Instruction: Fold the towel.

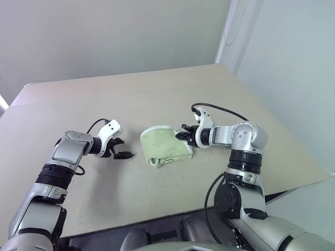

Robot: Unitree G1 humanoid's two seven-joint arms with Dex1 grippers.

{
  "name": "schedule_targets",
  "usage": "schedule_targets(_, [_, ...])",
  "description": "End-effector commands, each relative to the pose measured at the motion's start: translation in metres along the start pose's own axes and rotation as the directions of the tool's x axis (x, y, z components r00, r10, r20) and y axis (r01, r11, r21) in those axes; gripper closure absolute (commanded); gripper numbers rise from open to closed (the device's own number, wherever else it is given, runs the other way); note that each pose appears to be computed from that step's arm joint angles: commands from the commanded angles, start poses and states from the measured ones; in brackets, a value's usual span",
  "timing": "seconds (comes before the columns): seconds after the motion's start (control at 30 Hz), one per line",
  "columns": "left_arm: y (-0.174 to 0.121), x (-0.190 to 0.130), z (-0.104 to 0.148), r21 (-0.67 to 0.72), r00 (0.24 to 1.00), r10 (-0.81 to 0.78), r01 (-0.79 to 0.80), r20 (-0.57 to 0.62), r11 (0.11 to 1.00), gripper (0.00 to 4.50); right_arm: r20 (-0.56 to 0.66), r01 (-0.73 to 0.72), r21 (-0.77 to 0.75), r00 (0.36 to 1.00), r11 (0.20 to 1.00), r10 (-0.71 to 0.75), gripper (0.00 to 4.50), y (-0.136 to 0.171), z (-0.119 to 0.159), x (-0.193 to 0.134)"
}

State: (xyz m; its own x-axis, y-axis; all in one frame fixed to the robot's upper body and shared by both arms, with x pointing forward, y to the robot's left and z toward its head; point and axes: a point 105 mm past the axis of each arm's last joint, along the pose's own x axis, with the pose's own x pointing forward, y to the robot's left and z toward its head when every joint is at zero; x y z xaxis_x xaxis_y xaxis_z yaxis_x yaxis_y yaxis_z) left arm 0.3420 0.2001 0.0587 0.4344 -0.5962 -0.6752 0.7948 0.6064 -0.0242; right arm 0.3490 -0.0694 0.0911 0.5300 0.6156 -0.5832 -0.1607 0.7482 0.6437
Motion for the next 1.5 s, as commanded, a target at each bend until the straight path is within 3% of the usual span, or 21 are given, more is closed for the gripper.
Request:
schedule_targets(0.03, [0.001, -0.002, 0.005, 0.022, 1.000, 0.005, -0.005, 0.010, 1.000, 0.00, 0.056, 0.025, 0.036, 0.998, 0.999, -0.027, 4.49, -0.001, 0.006, -0.005])
schedule_targets(0.17, [0.001, 0.001, 0.006, 0.029, 1.000, 0.001, -0.001, 0.010, 1.000, 0.00, 0.057, 0.109, 0.055, 0.992, 0.993, -0.112, 4.49, -0.013, 0.004, -0.006])
schedule_targets(0.3, [0.000, 0.003, 0.008, 0.032, 1.000, -0.007, 0.006, 0.017, 0.999, 0.00, 0.086, 0.036, -0.069, 0.996, 0.997, -0.030, 4.49, 0.006, 0.008, -0.010])
schedule_targets(0.6, [0.006, -0.003, 0.006, 0.023, 1.000, 0.008, -0.009, 0.028, 1.000, 0.00, 0.128, -0.068, -0.317, 0.985, 0.946, 0.113, 1.38, 0.034, 0.006, -0.027])
schedule_targets(0.8, [0.013, -0.013, 0.009, 0.021, 0.997, 0.028, -0.029, 0.068, 0.999, 0.00, 0.263, 0.042, -0.559, 0.956, 0.828, 0.129, 1.38, 0.032, 0.020, -0.039])
schedule_targets(0.97, [0.005, -0.020, 0.024, 0.091, 0.977, 0.002, -0.022, 0.215, 0.996, 0.00, 0.317, 0.002, -0.640, 0.912, 0.768, 0.261, 1.38, 0.048, 0.026, -0.041])
schedule_targets(1.33, [-0.020, -0.048, 0.052, 0.119, 0.871, -0.090, 0.037, 0.483, 0.992, 0.00, 0.114, -0.169, -0.783, 0.907, 0.599, 0.405, 1.38, 0.056, -0.009, -0.003])
schedule_targets(1.5, [-0.024, -0.045, 0.048, 0.116, 0.865, -0.087, 0.034, 0.494, 0.993, 0.00, 0.077, -0.194, -0.787, 0.911, 0.585, 0.406, 1.38, 0.052, -0.022, 0.023])
